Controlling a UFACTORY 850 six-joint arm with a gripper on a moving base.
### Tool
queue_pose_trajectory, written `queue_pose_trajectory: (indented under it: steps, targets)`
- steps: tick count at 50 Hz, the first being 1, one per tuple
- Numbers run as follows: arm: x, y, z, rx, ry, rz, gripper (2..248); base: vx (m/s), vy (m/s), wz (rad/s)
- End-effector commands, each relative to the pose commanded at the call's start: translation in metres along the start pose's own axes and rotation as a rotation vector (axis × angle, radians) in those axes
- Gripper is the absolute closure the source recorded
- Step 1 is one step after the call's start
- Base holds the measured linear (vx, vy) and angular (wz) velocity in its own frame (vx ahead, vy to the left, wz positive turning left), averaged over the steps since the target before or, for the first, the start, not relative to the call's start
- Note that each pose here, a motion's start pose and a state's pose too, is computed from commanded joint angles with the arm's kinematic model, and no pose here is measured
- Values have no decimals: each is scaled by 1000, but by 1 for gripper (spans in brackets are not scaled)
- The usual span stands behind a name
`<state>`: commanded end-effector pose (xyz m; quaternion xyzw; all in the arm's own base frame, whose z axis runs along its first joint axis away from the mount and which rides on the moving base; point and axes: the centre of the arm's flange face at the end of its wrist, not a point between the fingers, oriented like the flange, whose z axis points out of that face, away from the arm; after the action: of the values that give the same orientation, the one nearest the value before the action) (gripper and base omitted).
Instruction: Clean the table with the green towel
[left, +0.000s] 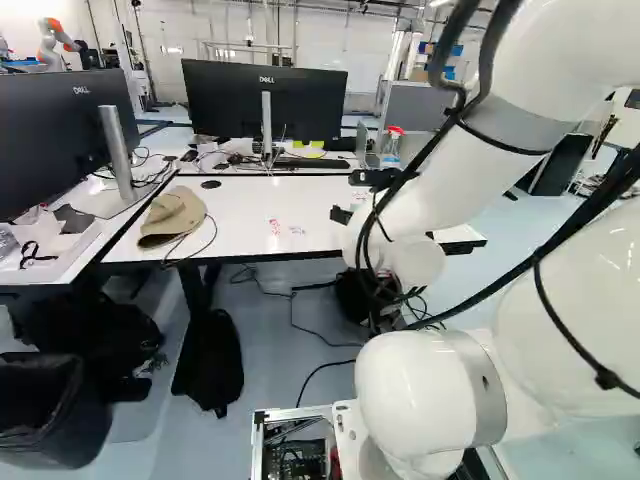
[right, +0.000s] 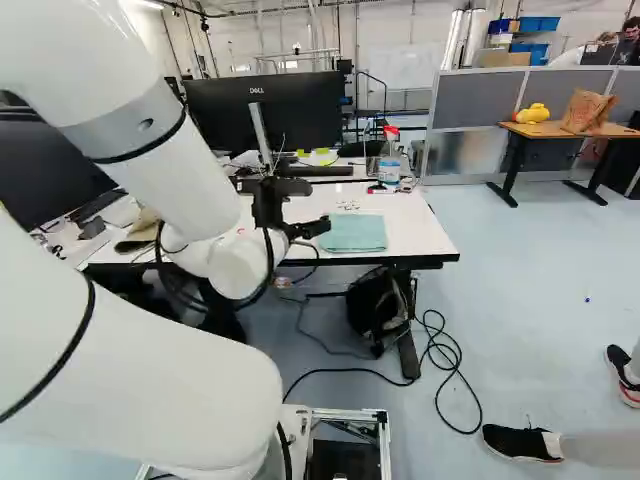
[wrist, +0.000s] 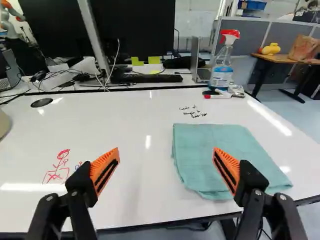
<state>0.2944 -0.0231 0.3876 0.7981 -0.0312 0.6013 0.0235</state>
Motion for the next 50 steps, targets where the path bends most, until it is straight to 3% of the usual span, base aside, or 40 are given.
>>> queue_pose_trajectory:
  steps: [10, 50]
  targets:
    - [14, 11, 9, -35, 24, 10, 3, 0, 0, 0]
    - [31, 62, 53, -168, 9, 47, 3, 0, 0, 0]
